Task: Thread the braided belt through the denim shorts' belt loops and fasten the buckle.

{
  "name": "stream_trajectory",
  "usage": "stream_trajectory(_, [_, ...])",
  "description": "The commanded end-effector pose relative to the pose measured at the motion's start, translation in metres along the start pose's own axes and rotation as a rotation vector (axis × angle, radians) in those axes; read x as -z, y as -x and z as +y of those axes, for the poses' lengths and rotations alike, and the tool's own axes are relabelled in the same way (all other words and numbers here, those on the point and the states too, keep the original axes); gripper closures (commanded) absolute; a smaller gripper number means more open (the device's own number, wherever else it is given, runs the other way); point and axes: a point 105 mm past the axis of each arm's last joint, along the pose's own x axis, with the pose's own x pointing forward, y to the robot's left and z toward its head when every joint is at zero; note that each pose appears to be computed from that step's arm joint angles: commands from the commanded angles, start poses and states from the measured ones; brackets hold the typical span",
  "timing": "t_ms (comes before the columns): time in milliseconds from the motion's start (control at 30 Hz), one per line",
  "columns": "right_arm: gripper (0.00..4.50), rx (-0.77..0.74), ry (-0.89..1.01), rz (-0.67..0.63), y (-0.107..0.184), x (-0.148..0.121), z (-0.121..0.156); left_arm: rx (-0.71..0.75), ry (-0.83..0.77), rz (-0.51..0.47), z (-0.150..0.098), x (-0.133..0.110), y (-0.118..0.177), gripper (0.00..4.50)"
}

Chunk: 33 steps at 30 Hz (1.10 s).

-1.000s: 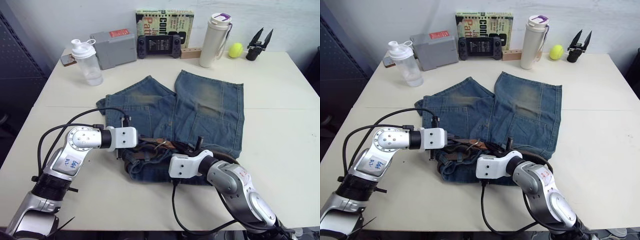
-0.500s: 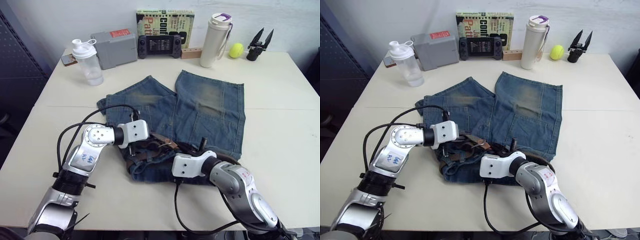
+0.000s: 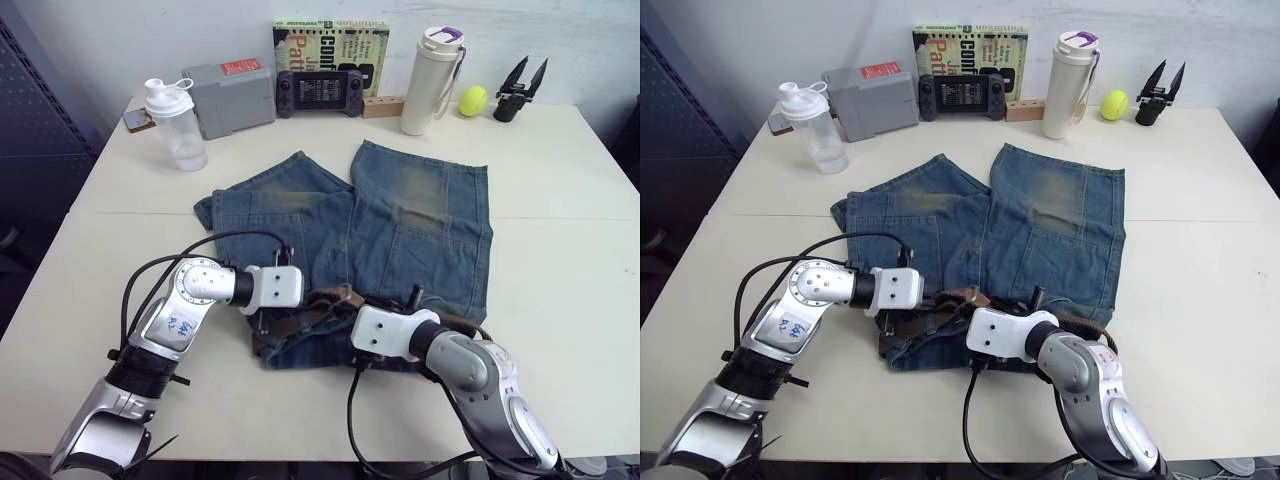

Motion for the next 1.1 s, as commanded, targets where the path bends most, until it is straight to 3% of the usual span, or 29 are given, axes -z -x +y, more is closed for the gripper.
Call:
stream_trajectory(33, [4.43, 0.103, 0.014, -0.006, 0.007, -0.004, -0.02, 0.125, -0.024, -0.031, -0.025, -0.006, -0.015, 4.5])
stream_trajectory(500, [4.43, -0.039, 0.095, -0.026, 0.009, -0.007, 0.003, -0.028, -0.089, -0.12, 0.013, -0.036, -0.029, 4.5])
stream_trajectory(933, [4.43, -0.113, 0.085, 0.064, 0.023, 0.012, 0.011, -0.06, -0.08, -0.111, 0.016, -0.031, -0.027, 4.5])
stream_trajectory(1000, [3.42, -0.116, 0.073, 0.059, 0.024, 0.011, 0.012, -0.054, -0.082, -0.12, 0.014, -0.034, -0.03, 4.5])
stream_trajectory(1033, [3.29, -0.112, 0.055, 0.059, 0.025, 0.01, 0.011, -0.048, -0.084, -0.123, 0.014, -0.035, -0.032, 4.5])
stream_trajectory(1100, [2.41, -0.108, 0.019, 0.065, 0.028, 0.01, 0.01, -0.043, -0.084, -0.129, 0.013, -0.036, -0.035, 4.5])
